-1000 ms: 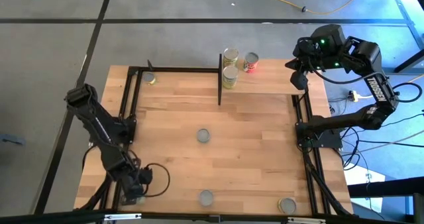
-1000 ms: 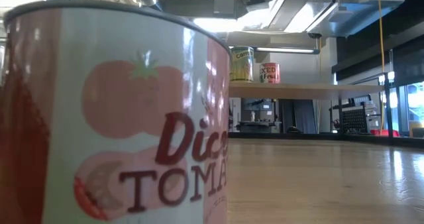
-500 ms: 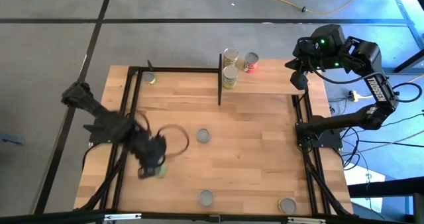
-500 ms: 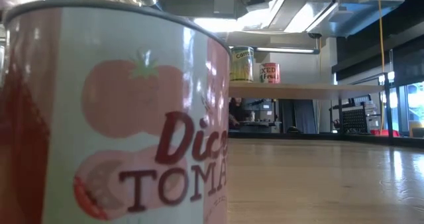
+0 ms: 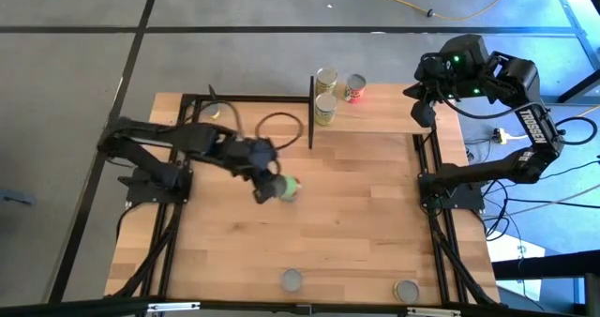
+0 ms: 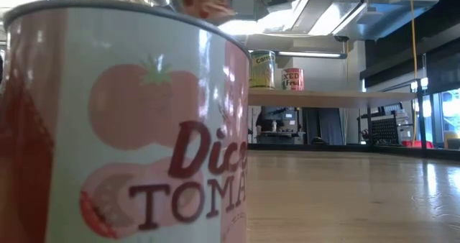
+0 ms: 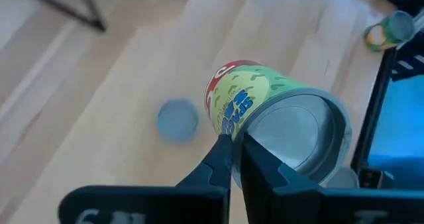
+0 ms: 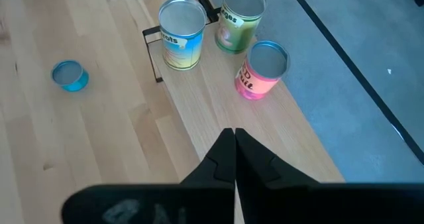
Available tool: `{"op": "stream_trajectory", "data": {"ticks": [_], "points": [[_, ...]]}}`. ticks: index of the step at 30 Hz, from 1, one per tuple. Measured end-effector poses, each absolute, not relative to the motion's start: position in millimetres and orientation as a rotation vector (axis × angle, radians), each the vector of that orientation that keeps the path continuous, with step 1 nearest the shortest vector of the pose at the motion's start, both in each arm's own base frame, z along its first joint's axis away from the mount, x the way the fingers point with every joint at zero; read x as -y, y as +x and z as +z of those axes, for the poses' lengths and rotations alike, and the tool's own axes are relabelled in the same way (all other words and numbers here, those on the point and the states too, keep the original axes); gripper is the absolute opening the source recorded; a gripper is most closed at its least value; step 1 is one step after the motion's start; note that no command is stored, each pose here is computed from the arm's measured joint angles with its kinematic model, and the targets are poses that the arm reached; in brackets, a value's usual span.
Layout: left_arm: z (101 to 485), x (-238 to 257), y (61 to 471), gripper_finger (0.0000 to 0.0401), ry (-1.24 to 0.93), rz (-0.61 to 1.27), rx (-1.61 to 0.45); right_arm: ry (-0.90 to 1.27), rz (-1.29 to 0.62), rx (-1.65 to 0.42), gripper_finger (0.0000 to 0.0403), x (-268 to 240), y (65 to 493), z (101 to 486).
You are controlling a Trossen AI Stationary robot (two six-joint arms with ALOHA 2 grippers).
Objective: Pick and place cans onto a shelf
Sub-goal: Move the green and red can to the middle of the table
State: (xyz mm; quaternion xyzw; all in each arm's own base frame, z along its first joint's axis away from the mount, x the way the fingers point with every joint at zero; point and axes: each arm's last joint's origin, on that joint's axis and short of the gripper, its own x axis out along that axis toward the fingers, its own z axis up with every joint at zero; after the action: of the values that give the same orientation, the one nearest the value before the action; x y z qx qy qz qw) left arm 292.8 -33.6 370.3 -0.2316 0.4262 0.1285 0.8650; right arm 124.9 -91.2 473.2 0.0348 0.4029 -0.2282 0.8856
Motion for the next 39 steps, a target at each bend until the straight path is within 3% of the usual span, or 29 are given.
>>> {"op": "stream_trajectory", "data": {"ticks": [10,20,27,39], "points": [[328.4,8.5,369.2,0.0007,-0.368,0.238,-1.001,0.08,-0.478,-0.836,0.0,91.2,124.7,473.2],[322.0,0.0,394.4,0.0007,-0.175,0.526,-0.848,0.08,-0.375,-0.816,0.0,83.9,129.7,473.6],[325.4,5.5,394.9,0.0007,-0.239,0.395,-0.854,0.052,-0.311,-0.816,0.0,74.5,135.2,473.6],[277.5,-3.2,420.3,0.0007,-0.316,0.303,-0.999,0.035,-0.287,-0.809,0.0,70.9,138.1,474.1]]}}
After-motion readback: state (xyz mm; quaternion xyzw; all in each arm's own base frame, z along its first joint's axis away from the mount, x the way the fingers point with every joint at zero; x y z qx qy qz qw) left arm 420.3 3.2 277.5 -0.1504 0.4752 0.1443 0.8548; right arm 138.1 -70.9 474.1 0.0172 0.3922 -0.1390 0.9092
